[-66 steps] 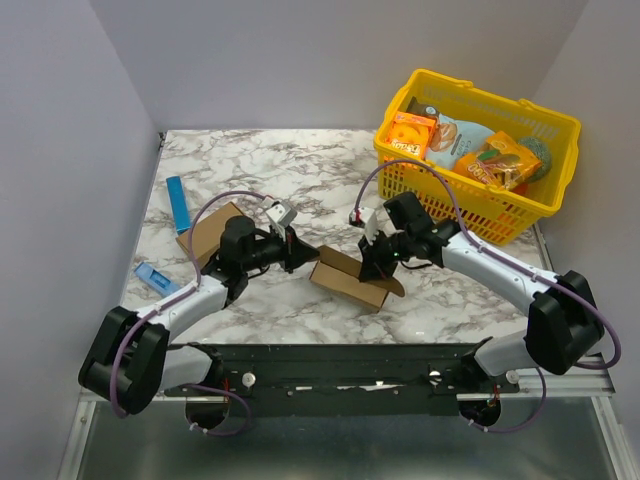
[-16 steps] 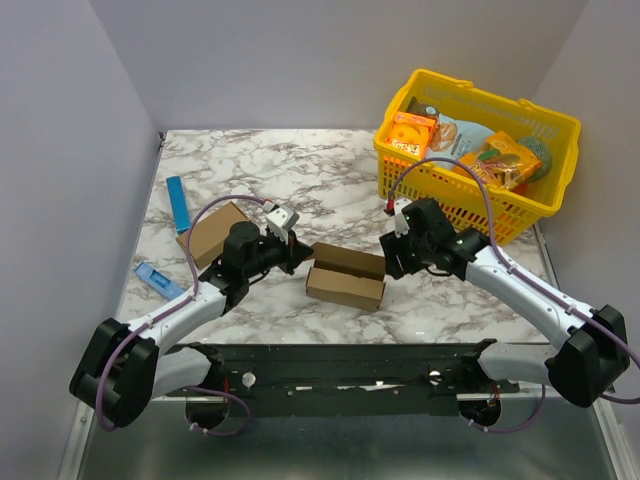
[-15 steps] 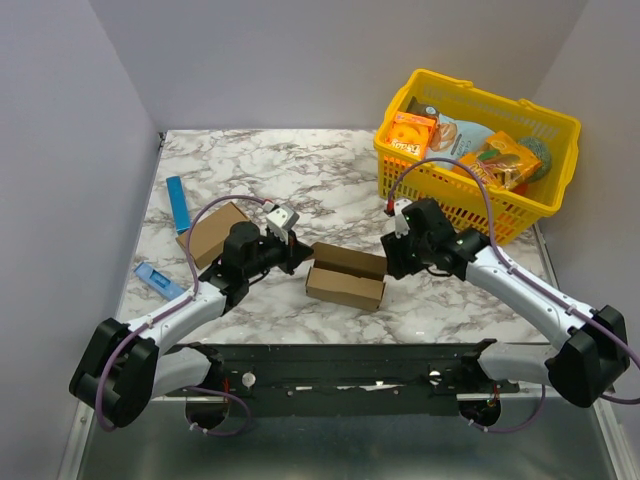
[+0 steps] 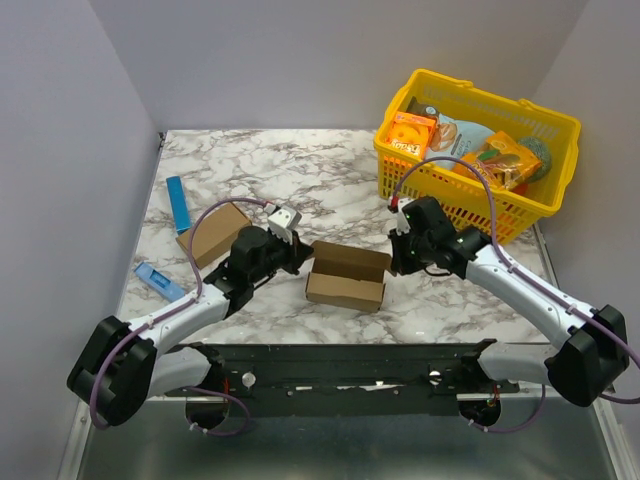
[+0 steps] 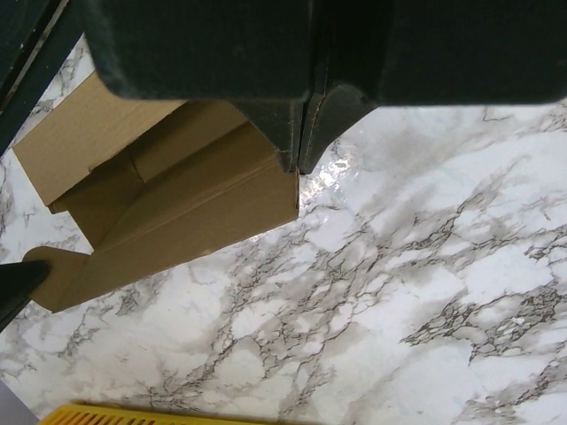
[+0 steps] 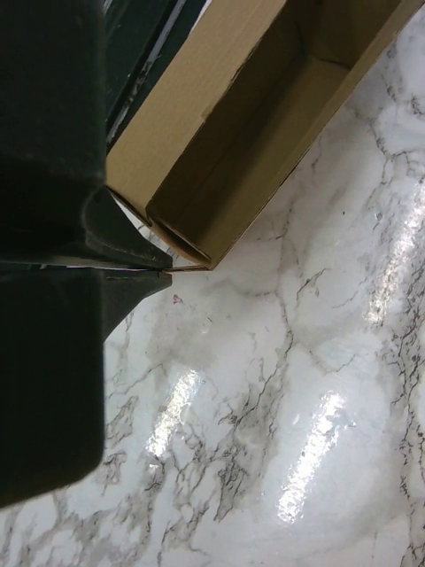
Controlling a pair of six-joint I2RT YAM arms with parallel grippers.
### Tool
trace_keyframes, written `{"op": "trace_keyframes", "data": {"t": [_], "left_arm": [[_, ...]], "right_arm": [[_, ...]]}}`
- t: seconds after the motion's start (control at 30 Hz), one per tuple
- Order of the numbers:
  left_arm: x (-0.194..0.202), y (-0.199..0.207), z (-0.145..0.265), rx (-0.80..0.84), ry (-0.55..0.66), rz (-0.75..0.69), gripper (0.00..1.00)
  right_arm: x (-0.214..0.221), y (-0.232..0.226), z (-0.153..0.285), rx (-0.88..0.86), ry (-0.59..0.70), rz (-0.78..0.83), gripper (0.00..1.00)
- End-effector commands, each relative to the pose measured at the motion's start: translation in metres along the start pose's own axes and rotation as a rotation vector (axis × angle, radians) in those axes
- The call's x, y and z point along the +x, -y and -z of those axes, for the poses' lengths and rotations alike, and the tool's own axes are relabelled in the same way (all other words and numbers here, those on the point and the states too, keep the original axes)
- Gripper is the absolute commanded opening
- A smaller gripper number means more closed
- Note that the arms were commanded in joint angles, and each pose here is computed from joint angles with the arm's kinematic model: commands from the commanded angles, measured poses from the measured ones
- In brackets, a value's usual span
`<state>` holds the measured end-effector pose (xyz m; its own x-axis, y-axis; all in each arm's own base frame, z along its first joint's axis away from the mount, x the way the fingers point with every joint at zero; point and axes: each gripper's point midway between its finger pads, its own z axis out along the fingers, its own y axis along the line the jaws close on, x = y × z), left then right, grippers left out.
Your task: Fold the paper box
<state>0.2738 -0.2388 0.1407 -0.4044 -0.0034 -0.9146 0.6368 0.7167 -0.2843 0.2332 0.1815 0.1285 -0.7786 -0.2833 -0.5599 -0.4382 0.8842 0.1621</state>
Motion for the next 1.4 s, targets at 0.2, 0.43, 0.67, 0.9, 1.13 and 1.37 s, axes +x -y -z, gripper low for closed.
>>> {"op": "trace_keyframes", "data": {"t": [0.2,0.43,0.67,0.9,1.13,1.37], "left_arm": [[-0.001,0.005,-0.003,0.002,0.03,-0.015,0.0],[0.006,0.012,-0.004,0.051,0.004,-0.045,0.0],[0.004,0.014,-0.004,0.063,-0.006,-0.06,0.0],[0.004,0.013,-0.004,0.06,-0.012,-0.068,0.0],[0.004,0.015,-0.004,0.07,-0.016,-0.074,0.0],[0.001,0.016,-0.002,0.073,-0.011,-0.077,0.0]], "right_arm": [[-0.012,0.006,0.001,0.028,0.07,0.035,0.7],[-0.036,0.005,0.037,0.077,0.313,0.137,0.88],[-0.02,-0.07,0.044,-0.157,0.355,0.453,0.88],[0.007,-0.108,0.012,-0.167,0.238,0.63,0.82],[0.007,-0.11,-0.008,-0.129,0.208,0.701,0.73],[0.013,-0.103,-0.024,-0.084,0.167,0.712,0.58]]}}
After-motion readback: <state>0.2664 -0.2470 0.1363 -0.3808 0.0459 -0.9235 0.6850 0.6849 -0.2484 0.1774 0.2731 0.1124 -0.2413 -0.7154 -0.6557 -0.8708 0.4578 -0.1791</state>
